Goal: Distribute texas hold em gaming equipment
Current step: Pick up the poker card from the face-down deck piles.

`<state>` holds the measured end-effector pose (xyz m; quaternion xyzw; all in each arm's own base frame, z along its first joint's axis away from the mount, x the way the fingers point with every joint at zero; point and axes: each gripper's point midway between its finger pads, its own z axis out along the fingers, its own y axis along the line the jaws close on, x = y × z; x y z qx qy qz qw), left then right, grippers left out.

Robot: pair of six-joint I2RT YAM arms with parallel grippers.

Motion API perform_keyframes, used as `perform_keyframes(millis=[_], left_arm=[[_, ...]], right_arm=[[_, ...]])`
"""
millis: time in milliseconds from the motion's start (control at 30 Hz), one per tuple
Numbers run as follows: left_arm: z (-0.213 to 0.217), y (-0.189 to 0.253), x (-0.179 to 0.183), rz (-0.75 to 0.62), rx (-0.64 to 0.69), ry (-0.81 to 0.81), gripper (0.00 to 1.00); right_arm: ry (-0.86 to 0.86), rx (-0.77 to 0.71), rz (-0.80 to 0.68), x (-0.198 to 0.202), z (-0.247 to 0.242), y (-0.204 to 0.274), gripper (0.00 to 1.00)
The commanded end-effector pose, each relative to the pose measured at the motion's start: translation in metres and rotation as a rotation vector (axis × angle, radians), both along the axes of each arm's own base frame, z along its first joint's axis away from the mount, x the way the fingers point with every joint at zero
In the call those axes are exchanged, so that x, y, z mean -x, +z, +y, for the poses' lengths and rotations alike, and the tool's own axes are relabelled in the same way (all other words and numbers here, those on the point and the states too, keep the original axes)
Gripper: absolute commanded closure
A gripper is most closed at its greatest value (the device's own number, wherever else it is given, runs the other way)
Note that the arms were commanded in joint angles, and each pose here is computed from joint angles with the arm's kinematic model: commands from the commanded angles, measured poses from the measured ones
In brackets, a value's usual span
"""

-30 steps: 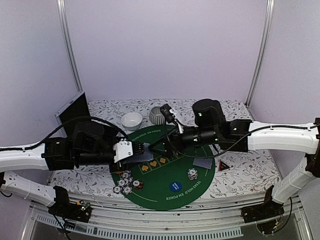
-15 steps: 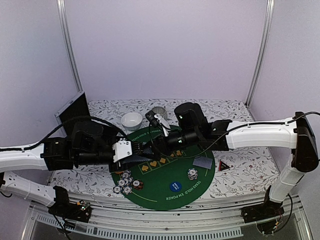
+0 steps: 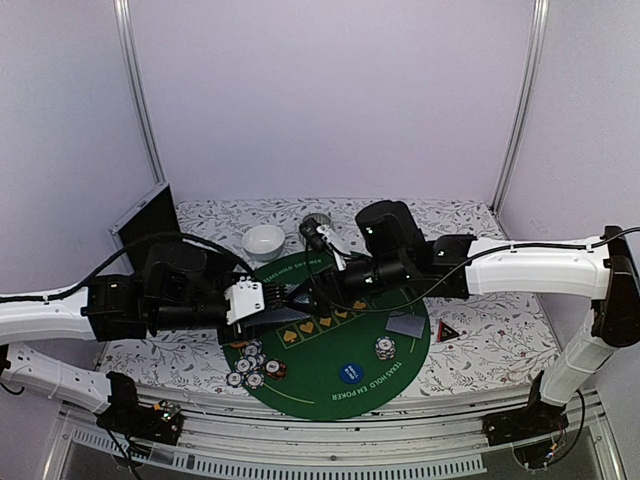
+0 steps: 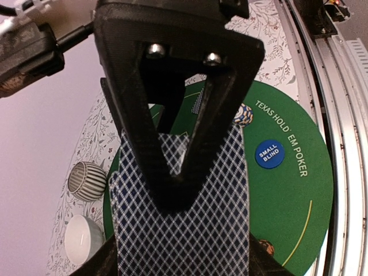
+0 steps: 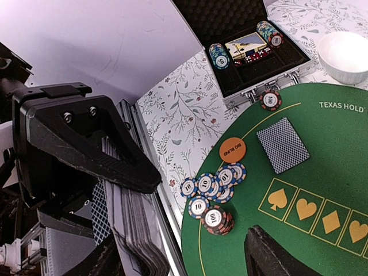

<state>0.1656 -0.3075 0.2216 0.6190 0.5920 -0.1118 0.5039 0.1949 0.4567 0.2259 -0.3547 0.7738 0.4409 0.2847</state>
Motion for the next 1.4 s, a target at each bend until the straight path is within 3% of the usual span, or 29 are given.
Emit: perform_keyframes(millis=[0, 700, 1133, 1367], left_arm=[[0.001, 0.011, -0.005, -0.030, 0.040, 0.012, 0.45], [0.002, 0.007, -0.006, -0.029, 0.025, 0.019, 0.45], [0.002, 0.007, -0.006, -0.028, 0.022, 0.019, 0.45], [0.002, 0.007, -0.006, -0.025, 0.022, 0.016, 0.45]], right_arm=[[-0.002, 0.010, -0.003, 0.002, -0.007, 0.012, 0.34], [0.019, 0.030, 0.043, 0.014, -0.017, 0.031, 0.87], [-0.008, 0.056, 0.021, 0.015, -0.033, 0.046, 0.98], [-0.039, -0.058, -0.050, 0.015, -0.063, 0.101, 0.98]])
